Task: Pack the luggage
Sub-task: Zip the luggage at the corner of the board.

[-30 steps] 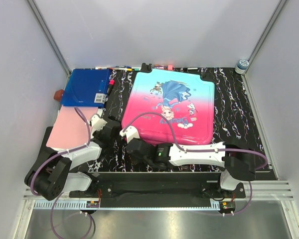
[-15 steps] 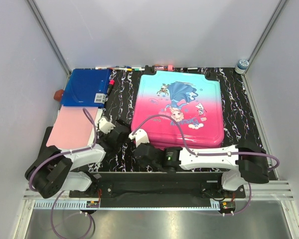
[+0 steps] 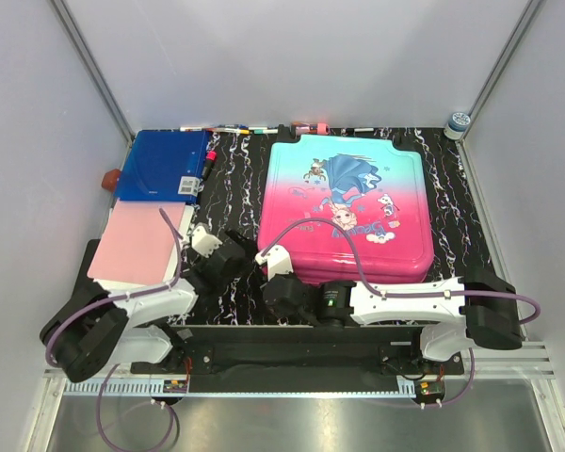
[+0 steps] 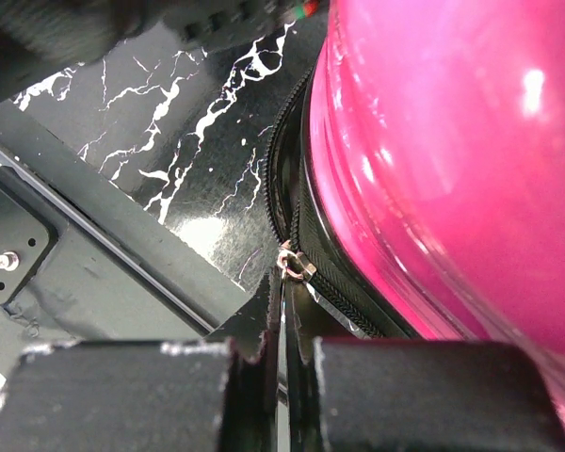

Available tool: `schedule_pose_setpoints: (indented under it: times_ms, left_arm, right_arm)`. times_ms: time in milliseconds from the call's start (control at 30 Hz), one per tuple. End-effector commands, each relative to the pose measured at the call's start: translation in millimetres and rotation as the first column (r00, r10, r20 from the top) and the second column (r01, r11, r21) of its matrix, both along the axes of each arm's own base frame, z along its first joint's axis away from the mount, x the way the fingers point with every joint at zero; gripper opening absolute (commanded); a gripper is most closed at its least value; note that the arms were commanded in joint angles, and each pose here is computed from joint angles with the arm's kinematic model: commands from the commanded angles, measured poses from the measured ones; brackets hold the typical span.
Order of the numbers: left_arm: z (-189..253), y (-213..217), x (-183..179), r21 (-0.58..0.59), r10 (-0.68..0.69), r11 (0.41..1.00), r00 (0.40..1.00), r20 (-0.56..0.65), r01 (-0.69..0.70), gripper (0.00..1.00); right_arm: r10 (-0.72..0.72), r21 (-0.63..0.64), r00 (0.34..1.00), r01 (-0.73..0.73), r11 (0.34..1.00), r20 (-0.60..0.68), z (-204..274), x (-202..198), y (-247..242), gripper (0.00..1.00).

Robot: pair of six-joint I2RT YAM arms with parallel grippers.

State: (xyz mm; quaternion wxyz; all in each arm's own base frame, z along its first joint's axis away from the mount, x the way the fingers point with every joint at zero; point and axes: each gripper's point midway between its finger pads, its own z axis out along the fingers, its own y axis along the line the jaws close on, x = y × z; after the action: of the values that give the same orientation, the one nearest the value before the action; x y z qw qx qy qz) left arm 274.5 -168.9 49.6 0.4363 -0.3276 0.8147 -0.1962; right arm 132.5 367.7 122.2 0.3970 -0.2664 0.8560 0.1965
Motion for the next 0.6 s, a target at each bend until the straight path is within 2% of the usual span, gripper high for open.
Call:
schedule_pose_setpoints:
  times_ms: [0, 300, 567]
  left_arm:
    - [20, -61, -34, -0.165, -0.27, 0.948, 0.962, 0.028, 0.271, 0.99]
    - [5, -43, -40, -0.136, -0.23, 0.964, 0.973, 0.005, 0.228, 0.99]
    - [1, 4, -32, -0.06, -0.135, 0.989, 0.991, -0.001, 0.135, 0.99]
  right_arm:
    - [-0.061, 0.378, 0.997, 0.036, 0.925, 0.053, 90, 14, 51, 0.0]
    - [-0.062, 0.393, 0.997, 0.038, 0.919, 0.049, 95, 14, 50, 0.0]
    - [-0.061, 0.391, 0.997, 0.04, 0.92, 0.043, 93, 13, 49, 0.0]
